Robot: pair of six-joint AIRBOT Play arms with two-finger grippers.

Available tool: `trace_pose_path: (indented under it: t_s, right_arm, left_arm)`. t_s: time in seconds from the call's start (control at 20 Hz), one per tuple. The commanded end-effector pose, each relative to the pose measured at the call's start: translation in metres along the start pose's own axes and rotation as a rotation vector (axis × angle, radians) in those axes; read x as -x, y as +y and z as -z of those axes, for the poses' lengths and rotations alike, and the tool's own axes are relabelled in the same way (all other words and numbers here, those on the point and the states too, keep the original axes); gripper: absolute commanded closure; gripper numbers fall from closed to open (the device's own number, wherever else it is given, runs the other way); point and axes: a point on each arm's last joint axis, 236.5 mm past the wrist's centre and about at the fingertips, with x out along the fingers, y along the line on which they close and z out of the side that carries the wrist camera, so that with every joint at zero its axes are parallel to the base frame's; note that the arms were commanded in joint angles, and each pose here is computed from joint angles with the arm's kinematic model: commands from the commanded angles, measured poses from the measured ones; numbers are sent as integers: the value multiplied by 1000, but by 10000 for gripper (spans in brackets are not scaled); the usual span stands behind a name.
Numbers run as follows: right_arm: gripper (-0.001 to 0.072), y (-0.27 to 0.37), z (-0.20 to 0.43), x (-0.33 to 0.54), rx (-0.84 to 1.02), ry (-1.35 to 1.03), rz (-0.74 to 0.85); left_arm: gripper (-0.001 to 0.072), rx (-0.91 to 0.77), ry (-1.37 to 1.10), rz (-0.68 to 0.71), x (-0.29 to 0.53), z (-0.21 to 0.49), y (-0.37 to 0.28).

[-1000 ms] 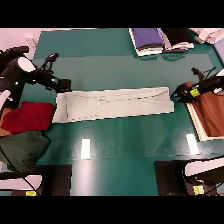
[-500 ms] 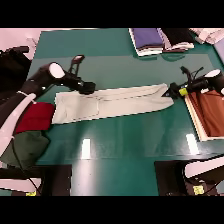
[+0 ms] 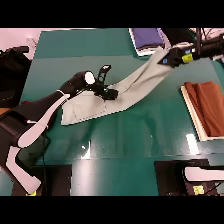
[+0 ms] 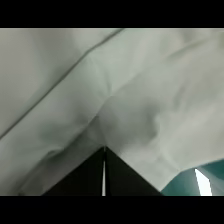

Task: Fold the shirts.

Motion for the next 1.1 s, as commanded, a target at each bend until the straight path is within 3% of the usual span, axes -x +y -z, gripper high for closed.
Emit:
trace_pose_path:
  t_s: [0.0, 0.25, 0.45, 0.6, 0.85, 0.9, 0.95, 1.05]
  right_arm:
    - [696, 67, -16, 7, 109, -38, -51]
    - [696, 110, -9, -7, 164, -14, -106]
    - [696, 139, -7, -20, 205, -23, -144]
    - [696, 179, 2, -46, 241, -11, -219]
    - [690, 288, 38, -148, 239, 6, -478]
    - [571, 308, 47, -175, 227, -13, -516]
    - [396, 323, 56, -196, 227, -27, -537]
    - [356, 341, 73, -221, 263, 1, -550]
  left_arm:
    - [680, 27, 13, 23, -18, 3, -5]
    - [679, 24, 17, 23, -13, 0, -4]
    - [679, 32, -13, -9, 43, -29, 24]
    - [679, 38, -165, -105, 134, -68, 67]
    - [679, 36, -484, -315, 326, -93, 115]
    - [678, 35, -533, -350, 355, -91, 118]
    - [679, 35, -580, -376, 382, -88, 118]
    - [678, 34, -638, -408, 414, -83, 117]
